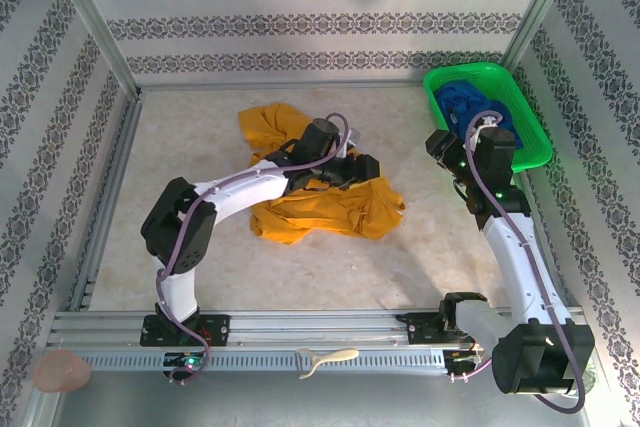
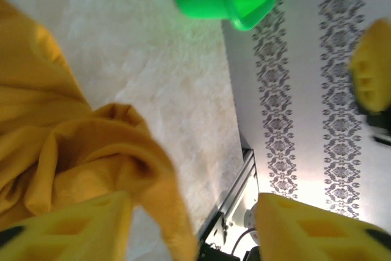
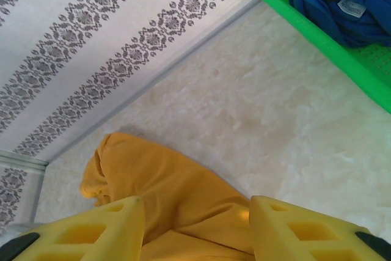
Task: Fold the inside-out t-shirt
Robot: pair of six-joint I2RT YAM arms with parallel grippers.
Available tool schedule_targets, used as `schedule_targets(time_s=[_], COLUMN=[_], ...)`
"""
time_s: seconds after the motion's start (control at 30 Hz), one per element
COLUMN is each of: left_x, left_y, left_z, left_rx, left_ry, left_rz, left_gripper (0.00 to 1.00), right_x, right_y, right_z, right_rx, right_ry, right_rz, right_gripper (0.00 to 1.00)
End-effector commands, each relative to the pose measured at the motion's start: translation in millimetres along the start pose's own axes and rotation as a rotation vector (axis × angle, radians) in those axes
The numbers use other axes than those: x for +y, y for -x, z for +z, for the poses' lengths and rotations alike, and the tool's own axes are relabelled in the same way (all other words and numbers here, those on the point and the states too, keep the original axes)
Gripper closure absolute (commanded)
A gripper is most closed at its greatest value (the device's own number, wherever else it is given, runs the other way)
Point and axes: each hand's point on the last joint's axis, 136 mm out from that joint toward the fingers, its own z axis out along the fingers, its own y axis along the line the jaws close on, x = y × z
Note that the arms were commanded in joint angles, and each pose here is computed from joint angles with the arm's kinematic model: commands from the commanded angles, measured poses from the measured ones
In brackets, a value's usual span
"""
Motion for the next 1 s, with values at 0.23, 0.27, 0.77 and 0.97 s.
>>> schedule_targets(time_s=[0.23,0.27,0.77,0.97], left_x=[-3,11,151,154], left_y=[97,102,138,143], left_z=[-188,-205,-326,-328], left_rx=[-0.473,-0.513,-0.725,-0.726], left_ry=[0.036,0.068,0.330,0.297], left_rz=[0.063,0.034,-0.222,-0.229], left_gripper=[0.24,0.23,0.19,0.19], right_x=[39,50,170,160], right_y=[-103,-119,-313,-329], right_z=[25,30,122,151], right_rx=[0.276,0.312,0.701,0.699], right_ry=[0.068,0.079,0.060,-0.040], right_rz=[-0.205,-0.245,-0.735,-0.774], right_gripper=[0.50,0.50,0.32,0.32])
